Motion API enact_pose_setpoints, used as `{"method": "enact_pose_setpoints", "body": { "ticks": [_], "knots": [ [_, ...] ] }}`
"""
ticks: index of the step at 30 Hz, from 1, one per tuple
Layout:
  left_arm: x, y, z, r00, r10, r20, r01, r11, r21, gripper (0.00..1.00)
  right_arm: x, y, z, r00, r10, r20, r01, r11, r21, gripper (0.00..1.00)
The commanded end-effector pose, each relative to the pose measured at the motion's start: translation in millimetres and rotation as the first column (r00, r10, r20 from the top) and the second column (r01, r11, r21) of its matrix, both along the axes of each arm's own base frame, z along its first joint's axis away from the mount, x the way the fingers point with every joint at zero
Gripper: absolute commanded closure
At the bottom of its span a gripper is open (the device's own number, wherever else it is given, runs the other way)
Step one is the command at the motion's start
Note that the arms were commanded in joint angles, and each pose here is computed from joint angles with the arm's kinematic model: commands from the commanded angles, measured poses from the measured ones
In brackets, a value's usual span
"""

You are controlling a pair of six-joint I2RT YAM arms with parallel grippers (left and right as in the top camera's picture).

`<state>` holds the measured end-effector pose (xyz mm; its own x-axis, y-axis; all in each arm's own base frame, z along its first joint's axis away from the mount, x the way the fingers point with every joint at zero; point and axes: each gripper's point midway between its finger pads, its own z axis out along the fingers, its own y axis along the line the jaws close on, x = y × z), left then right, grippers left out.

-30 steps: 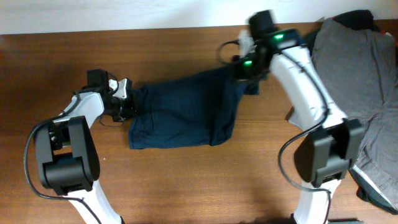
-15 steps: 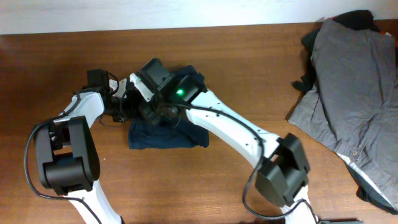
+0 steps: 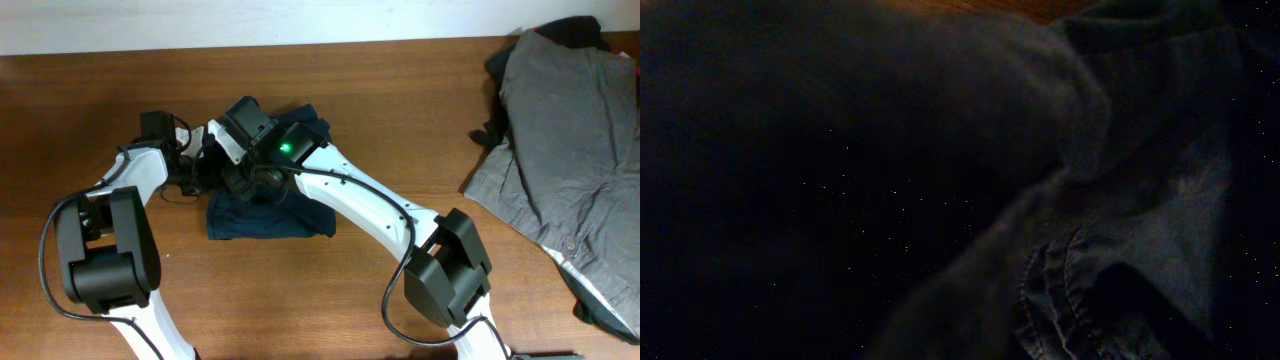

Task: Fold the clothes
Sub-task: 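Fold the right end of the shorts leftward onto the left half with the right gripper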

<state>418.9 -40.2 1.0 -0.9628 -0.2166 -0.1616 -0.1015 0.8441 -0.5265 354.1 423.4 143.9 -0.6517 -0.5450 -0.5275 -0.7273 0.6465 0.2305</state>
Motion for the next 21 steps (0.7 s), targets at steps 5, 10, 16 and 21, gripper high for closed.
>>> {"method": "enact_pose_setpoints", "body": {
  "ticks": [5,10,16,21],
  "knots": [
    [-23.9,1.4,-27.6,0.994,0.0,-0.11,0.007,0.998,0.063,0.77,-16.0,30.5,-23.3,0.997,0.072,-0.031,-0.072,0.997,0.023,0.96],
    [-27.2,1.5,-28.0,0.992,0.0,-0.124,0.007,0.998,0.062,0.44,-14.3,32.3,-31.6,0.997,0.072,-0.035,-0.072,0.997,0.018,0.96],
    [-49.1,18.9,-35.0,0.974,0.036,-0.223,-0.007,0.991,0.131,0.33,-14.1,32.6,-50.1,0.996,0.071,-0.057,-0.072,0.997,-0.004,0.96],
    [-41.0,38.7,-30.0,0.975,0.087,-0.204,-0.061,0.99,0.13,0.3,-13.4,33.3,-50.8,0.996,0.073,-0.055,-0.073,0.997,-0.002,0.96]
  ]
}}
